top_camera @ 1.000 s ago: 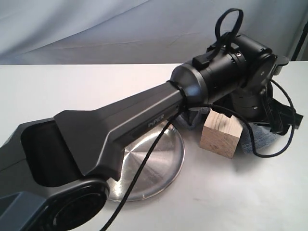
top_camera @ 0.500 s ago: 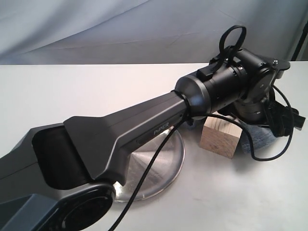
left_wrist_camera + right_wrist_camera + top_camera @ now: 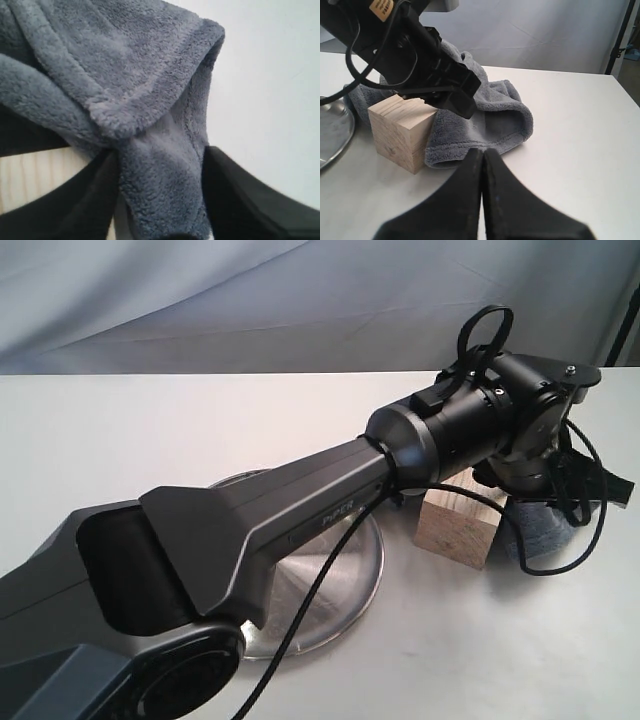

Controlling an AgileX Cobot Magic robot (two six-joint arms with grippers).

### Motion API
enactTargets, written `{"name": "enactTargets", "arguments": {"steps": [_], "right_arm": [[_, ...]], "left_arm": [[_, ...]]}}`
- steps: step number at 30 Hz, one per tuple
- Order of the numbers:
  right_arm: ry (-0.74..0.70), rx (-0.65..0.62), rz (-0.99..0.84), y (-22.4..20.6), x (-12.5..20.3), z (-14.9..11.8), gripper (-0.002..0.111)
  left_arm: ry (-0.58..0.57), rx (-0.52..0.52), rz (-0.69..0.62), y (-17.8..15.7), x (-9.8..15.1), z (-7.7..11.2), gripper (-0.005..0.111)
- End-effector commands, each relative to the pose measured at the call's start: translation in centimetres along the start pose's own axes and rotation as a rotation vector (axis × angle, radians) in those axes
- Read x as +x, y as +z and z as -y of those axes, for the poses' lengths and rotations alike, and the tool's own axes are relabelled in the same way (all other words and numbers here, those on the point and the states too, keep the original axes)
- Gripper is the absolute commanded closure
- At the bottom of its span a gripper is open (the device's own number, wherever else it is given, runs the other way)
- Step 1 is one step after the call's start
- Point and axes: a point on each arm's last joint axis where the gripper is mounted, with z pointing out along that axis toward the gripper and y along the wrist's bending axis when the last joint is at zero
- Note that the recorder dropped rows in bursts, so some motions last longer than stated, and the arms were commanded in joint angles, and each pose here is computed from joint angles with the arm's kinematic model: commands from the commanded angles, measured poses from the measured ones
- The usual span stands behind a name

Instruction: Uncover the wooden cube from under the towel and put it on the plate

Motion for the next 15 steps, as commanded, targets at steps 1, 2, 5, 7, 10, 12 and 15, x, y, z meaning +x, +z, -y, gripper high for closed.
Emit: {"name": "enactTargets", "arguments": {"steps": [1,2,5,7,10,12,15], "right_arm": [[0.009,-0.001,-0.008,0.0,0.2,0.0,0.105],[0.009,-0.001,-0.008,0.0,0.2,0.0,0.105],[0.009,-0.001,-0.008,0.0,0.2,0.0,0.105],[0.009,-0.001,-0.008,0.0,0.2,0.0,0.105],[0.009,-0.001,-0.008,0.0,0.2,0.0,0.105],[0.009,-0.001,-0.008,0.0,0.2,0.0,0.105],[0.009,-0.001,-0.008,0.0,0.2,0.0,0.105]], "left_arm": [[-0.003,0.038,0.041,-0.3,-0.5,0.9,0.079],[0.014,0.043,0.054,-0.5,-0.7,0.9,0.083],[0.037,0.051,0.078,-1.1,-1.2,1.1,0.101],[0.04,0.058,0.098,-1.3,-1.5,1.2,0.107],[0.014,0.097,0.11,-1.3,-1.6,1.5,0.107],[-0.015,0.133,0.11,-1.0,-1.5,1.8,0.107],[-0.064,0.194,0.116,-0.4,-1.3,2.3,0.107]]}}
